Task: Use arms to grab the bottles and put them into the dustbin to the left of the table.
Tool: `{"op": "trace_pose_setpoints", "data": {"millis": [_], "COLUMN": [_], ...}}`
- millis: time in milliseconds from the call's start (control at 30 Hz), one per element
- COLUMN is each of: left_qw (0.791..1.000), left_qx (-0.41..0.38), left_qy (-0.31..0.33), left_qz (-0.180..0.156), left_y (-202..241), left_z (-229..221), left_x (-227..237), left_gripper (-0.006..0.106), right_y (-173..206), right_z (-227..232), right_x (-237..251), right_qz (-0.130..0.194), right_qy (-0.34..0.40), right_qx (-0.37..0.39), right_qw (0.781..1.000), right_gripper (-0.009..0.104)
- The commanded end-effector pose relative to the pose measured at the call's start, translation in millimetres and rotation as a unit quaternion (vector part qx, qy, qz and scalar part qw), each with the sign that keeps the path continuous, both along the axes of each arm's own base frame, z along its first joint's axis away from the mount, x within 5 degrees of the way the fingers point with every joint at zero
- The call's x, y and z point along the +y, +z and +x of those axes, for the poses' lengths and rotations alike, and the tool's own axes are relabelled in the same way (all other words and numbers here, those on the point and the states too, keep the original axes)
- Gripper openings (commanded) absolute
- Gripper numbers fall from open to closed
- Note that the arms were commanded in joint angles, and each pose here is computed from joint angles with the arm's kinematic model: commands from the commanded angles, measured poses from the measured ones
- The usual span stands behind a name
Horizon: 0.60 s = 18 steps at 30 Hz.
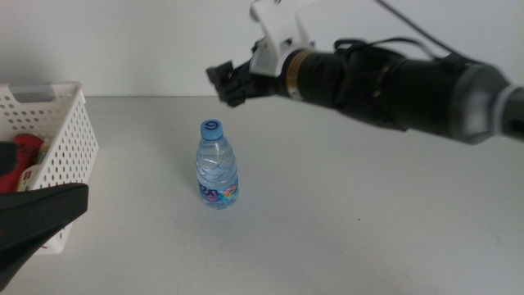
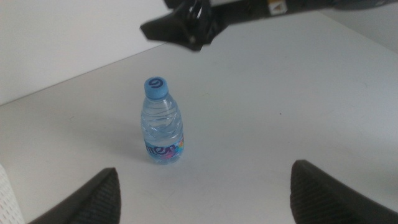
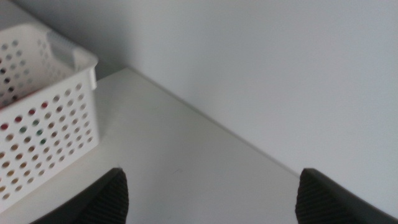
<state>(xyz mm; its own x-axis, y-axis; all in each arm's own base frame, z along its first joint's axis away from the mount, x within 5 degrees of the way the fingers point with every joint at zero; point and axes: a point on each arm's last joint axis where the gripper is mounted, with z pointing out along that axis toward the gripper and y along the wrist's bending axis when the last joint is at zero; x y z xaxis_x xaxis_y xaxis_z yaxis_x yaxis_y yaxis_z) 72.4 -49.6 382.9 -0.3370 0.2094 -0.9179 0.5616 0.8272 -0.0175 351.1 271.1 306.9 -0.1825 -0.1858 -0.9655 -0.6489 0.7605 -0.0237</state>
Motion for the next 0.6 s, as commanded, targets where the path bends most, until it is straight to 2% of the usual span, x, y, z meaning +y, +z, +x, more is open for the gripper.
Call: {"op": "trace_pose_setpoints", "data": {"millis": [0,100,267,433,567], "left_qw": [0.999,0.999,0.999,0.999,0.999], "left_qx": [-0.034,-0.034,-0.034,-0.034,-0.034], "left_qy": [0.001,0.001,0.001,0.001,0.001], "left_qz": [-0.034,-0.034,-0.034,-0.034,-0.034], "left_y": [14,14,14,14,14], "left_z": [1,1,1,1,1], "left_x": [-1,-1,-1,-1,-1], "left_gripper": [0.093,0.093,0.093,0.093,0.093], "right_y": [76,117,167,178,162], "right_z": [-22,-47,-85,-122,-158], "right_x": [-30,-53,-92,-119,-136], "right_qz": [0.024,0.023,0.057,0.052,0.011], "right_qy": [-0.028,-0.060,-0.112,-0.127,-0.076], "right_qx": [-0.075,-0.114,-0.140,-0.120,-0.082], "right_qw": [0.996,0.991,0.982,0.983,0.994], "right_gripper": [0.078,0.075,0.070,0.063,0.058]}}
